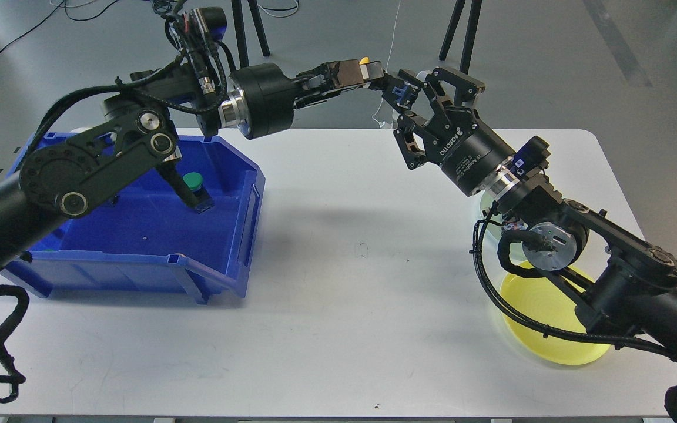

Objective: Pass button and place on color plate
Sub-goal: 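Pass the yellow-topped button from the left gripper to the right gripper, then lower the button onto the yellow plate and open the right gripper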

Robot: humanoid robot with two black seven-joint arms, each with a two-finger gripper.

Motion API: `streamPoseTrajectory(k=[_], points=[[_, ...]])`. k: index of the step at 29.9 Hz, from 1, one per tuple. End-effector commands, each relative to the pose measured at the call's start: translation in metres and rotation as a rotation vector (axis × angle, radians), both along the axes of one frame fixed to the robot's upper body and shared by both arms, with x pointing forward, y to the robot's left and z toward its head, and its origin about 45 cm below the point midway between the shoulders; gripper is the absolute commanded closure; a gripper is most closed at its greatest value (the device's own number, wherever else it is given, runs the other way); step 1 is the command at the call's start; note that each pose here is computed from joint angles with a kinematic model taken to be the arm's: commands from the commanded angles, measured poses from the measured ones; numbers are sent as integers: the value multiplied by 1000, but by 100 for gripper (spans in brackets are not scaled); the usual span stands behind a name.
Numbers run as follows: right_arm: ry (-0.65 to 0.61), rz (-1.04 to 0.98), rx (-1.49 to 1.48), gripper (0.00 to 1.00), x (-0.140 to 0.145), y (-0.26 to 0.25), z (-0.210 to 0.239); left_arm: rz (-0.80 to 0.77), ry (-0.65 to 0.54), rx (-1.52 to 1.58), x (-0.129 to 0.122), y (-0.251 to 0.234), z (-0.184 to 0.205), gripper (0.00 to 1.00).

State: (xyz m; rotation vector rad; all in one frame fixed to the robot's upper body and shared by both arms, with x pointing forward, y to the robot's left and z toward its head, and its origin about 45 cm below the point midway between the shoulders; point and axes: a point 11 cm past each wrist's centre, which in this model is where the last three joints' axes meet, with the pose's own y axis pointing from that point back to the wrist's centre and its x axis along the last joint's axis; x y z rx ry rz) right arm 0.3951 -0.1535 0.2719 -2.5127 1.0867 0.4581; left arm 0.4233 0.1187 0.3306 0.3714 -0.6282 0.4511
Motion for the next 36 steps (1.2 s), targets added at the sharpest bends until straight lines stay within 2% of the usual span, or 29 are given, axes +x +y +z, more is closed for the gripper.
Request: streamPoseTrajectory(k=[1,6,10,14,17,21,25,30,36], points=[[-3,-2,4,85,0,0,1,3,5,10,0,1,-1,49],[-1,-1,2,85,0,-1,0,-1,7,1,-1,-1,-1,29],[-4,-6,-6,85,1,-4,0,2,-2,-26,1,-1,4,16],[-5,-47,-42,85,3,-28,-2,18,-22,-76,4,4,18,9],[-22,-120,-138,85,5,-81,2,34,-22,-174,8,13,31,8],[-3,-162,-231,85,-12,-126,-4,120,69,-326,22,37,31,5],[43,-196,-381,85,-39,-175,-18,219,204,-521,40,64,31,5],[43,-138,-605,85,-83,-203,-38,324,358,-803,57,93,31,2],[109,-137,-793,84,-121,-246,-62,353,418,-958,64,103,34,1]])
